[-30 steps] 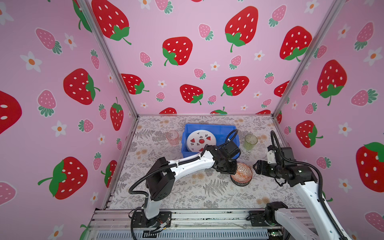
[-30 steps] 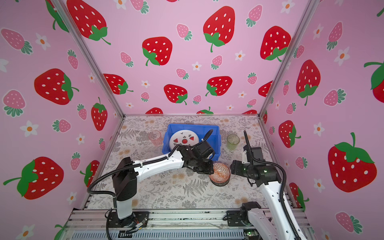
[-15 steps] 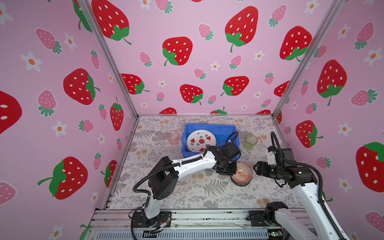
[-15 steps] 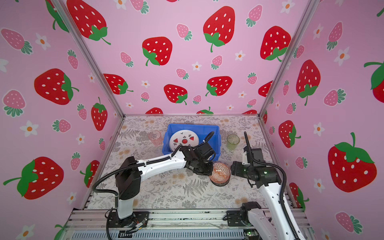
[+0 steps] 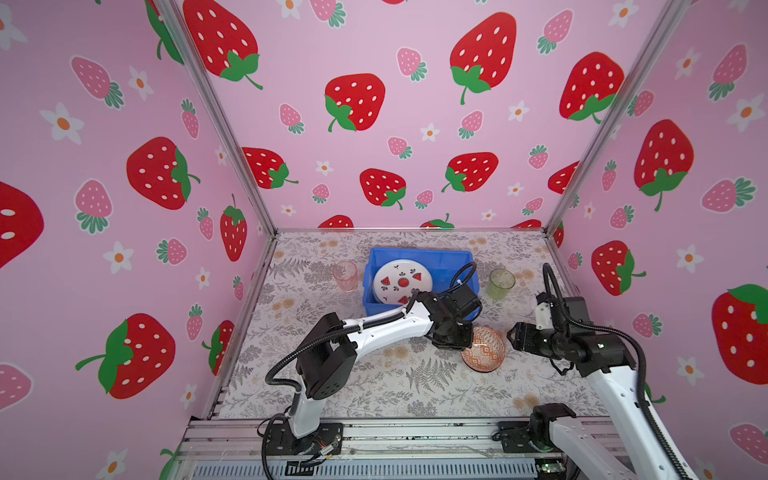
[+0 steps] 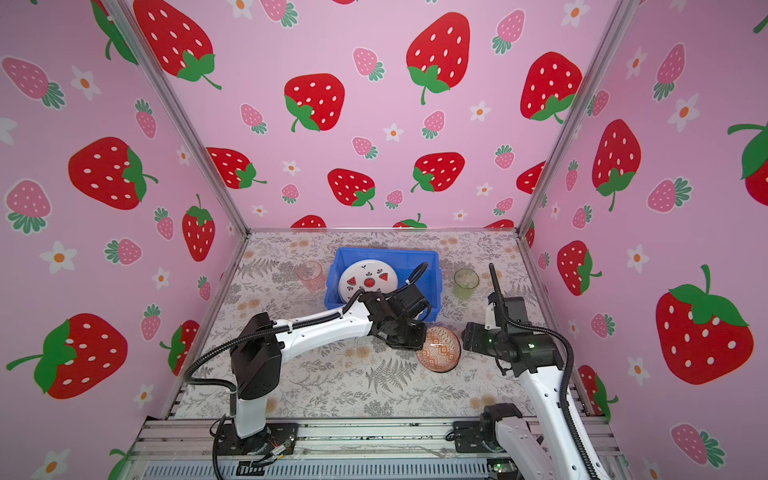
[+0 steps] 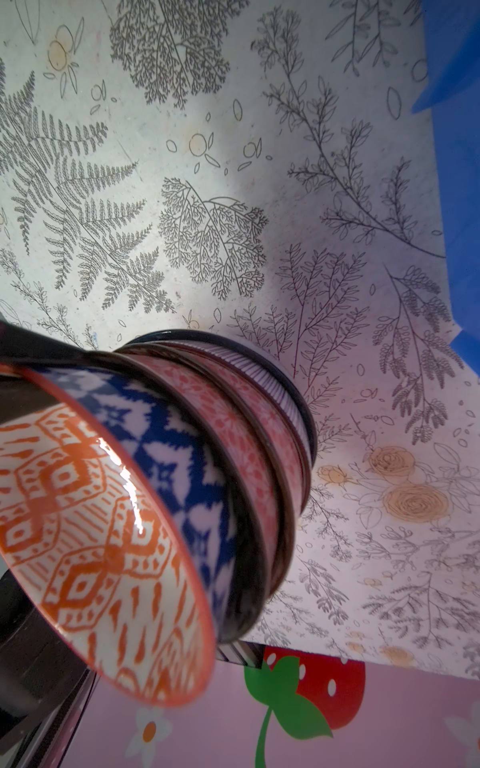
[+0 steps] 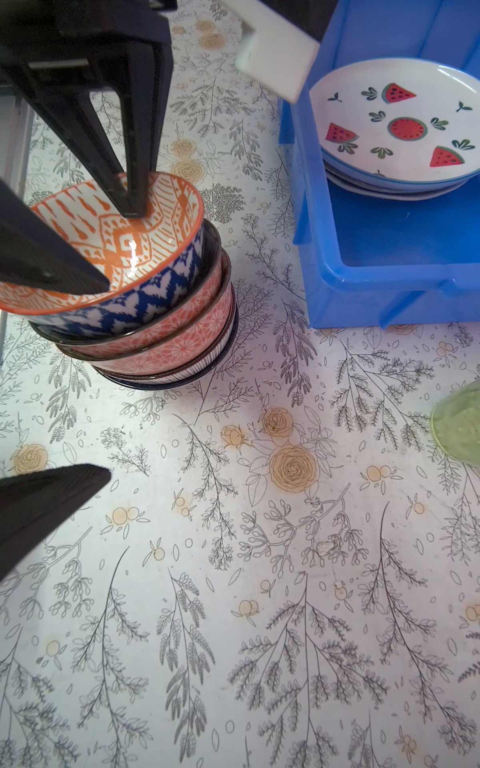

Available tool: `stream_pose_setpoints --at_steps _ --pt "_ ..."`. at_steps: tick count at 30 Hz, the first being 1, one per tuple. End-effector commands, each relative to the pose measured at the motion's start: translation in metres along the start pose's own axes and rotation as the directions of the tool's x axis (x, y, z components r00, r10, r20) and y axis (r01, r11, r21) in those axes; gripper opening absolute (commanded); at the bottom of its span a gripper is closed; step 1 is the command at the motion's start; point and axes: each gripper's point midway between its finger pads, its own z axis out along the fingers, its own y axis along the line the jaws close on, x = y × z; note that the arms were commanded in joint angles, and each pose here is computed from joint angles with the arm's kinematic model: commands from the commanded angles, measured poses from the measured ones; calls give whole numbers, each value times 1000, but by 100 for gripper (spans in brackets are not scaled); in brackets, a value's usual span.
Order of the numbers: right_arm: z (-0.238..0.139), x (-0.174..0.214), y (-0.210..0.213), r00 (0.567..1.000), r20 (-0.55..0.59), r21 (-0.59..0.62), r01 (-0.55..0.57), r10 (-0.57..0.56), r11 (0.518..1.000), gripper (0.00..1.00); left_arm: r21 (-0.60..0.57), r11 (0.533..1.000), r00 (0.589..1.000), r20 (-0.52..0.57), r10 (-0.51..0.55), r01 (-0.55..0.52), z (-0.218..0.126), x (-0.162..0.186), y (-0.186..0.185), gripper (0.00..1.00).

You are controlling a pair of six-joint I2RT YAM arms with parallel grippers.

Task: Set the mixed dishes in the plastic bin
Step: 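Pinch the orange-patterned top bowl rim with the left gripper and lift, then carry the orange bowl into the blue bin with the left gripper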

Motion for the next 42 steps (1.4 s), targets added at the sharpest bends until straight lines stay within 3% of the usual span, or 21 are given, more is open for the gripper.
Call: stream_pose_setpoints --at_steps 1,26,34,42 --pt "-5 2 -1 1000 1 2 13 -13 1000 68 63 998 999 28 25 -27 -24 -3 -23 1" --pt "-9 -3 3 1000 12 -11 14 -14 1000 68 102 994 992 127 17 -30 -67 -22 -28 0" --pt "-13 -9 6 999 27 -21 19 -18 1000 68 51 998 976 218 17 -29 -110 -55 -5 0" --pt "-12 -16 11 999 31 -40 30 -29 999 68 -52 999 944 329 3 15 -132 -113 45 0"
